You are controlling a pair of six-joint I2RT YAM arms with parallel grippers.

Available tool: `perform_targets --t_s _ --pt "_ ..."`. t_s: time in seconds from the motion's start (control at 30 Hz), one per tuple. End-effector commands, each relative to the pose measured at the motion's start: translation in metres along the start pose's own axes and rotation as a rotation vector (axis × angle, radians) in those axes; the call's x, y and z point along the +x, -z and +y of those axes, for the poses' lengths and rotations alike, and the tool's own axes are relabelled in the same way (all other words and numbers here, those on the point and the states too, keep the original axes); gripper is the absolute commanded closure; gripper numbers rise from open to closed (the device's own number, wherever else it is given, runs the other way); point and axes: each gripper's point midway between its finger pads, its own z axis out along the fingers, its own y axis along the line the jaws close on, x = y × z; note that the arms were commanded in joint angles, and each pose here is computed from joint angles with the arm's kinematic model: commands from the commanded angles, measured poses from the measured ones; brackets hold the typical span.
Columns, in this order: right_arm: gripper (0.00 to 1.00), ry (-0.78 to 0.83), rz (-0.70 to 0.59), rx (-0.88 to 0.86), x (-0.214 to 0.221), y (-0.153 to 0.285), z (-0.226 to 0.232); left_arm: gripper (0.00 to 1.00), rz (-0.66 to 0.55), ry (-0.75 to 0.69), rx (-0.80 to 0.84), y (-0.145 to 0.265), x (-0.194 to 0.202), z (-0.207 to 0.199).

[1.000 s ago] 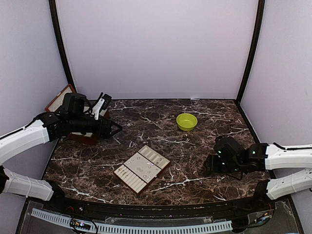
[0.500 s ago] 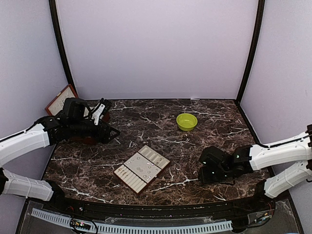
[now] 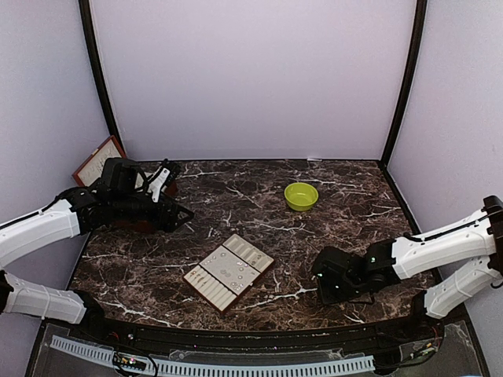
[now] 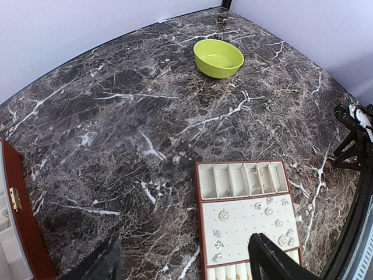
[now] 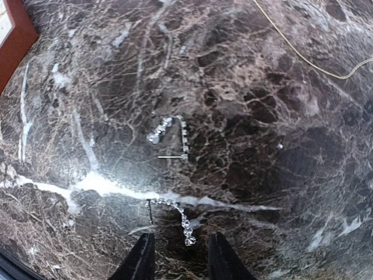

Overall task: Organize the mixed jewelry
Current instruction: Pick up the earring from the center of the board.

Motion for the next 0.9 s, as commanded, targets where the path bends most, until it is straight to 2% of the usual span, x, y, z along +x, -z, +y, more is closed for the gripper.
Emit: perform_targets --t_s 0.0,0.4,0.63,0.87 --pt "0.70 -0.004 -0.027 0.034 -0.005 0.001 0.000 0.23 0.007 0.004 0.018 0.002 0.005 -0.002" --pt "0.83 0.061 0.003 0.126 0.005 -0.004 -0.005 0.24 0.003 0.007 0.019 0.003 0.004 -0.002" --pt "0.99 0.033 -0.007 0.092 0.008 -0.007 -0.003 0.28 -0.003 0.004 0.035 0.003 0.004 -0.006" --pt "1.00 -0.001 -0.100 0.019 -0.014 -0.002 0.013 0.31 0.033 -0.057 0.048 -0.004 0.012 -0.044"
